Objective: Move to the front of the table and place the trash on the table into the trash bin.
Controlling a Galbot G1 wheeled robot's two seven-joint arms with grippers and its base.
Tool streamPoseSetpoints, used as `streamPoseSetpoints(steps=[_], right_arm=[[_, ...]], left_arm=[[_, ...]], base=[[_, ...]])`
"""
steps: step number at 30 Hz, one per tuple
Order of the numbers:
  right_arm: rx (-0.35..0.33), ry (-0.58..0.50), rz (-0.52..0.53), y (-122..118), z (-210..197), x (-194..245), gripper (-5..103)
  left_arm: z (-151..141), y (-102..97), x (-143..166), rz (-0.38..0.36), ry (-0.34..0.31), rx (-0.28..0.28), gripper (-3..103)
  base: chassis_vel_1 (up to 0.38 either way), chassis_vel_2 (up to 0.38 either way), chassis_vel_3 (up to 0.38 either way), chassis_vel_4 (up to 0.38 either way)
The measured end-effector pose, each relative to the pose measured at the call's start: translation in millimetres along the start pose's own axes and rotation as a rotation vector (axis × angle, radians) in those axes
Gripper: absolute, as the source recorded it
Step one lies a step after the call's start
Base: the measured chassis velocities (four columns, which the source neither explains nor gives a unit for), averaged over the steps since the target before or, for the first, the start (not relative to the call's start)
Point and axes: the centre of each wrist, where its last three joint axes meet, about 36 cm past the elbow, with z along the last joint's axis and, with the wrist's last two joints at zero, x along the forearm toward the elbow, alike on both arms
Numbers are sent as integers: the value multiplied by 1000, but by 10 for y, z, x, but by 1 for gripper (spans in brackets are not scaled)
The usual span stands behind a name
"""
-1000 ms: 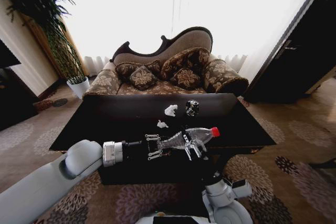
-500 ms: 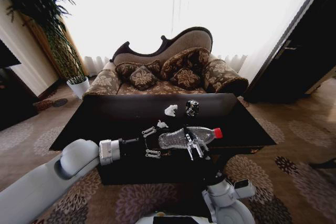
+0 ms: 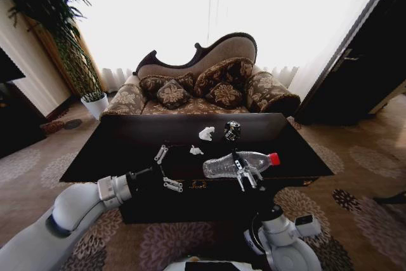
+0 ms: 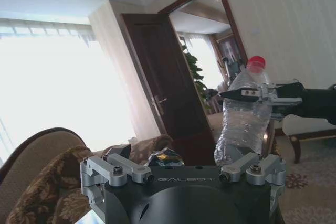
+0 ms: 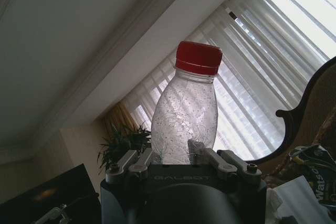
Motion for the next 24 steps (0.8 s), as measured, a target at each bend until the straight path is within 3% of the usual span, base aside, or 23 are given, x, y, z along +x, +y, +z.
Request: streamPoseSetpoints(steps=[6,10,12,14,16,17,19,21,22,24], right_arm=[[22,10,19,-60,15,31,26],[121,33,38,-186,-27,50,26],[137,34,37,-209,-46,50,26],[157,25,40,-260,-112,47,26],[163,9,39,-316,-206,44,26],[163,9,39,-316,-206,44,26],[171,7,31,-345,-240,35,26],[184,2,31,-395,-301,41,26],[184,2,31,-395,-301,41,26],[203,1,37,-441,-351,53,26]], left_arm=[[-8,-93,154,-84,-22,45,100],[-84,-157,253,-145,-43,58,100],[-106,-161,275,-164,-49,59,100],[-174,-168,330,-219,-62,64,100],[-261,-173,437,-321,-66,70,100],[-261,-173,437,-321,-66,70,100],[-279,-168,525,-389,-53,75,100],[-305,-162,653,-508,-33,92,100],[-305,-162,653,-508,-33,92,100],[-309,-173,726,-601,-21,108,100]], base=[[0,0,0,0],[0,0,0,0],[0,0,0,0],[0,0,0,0],[0,0,0,0],[0,0,0,0],[0,0,0,0],[0,0,0,0],[0,0,0,0],[0,0,0,0]])
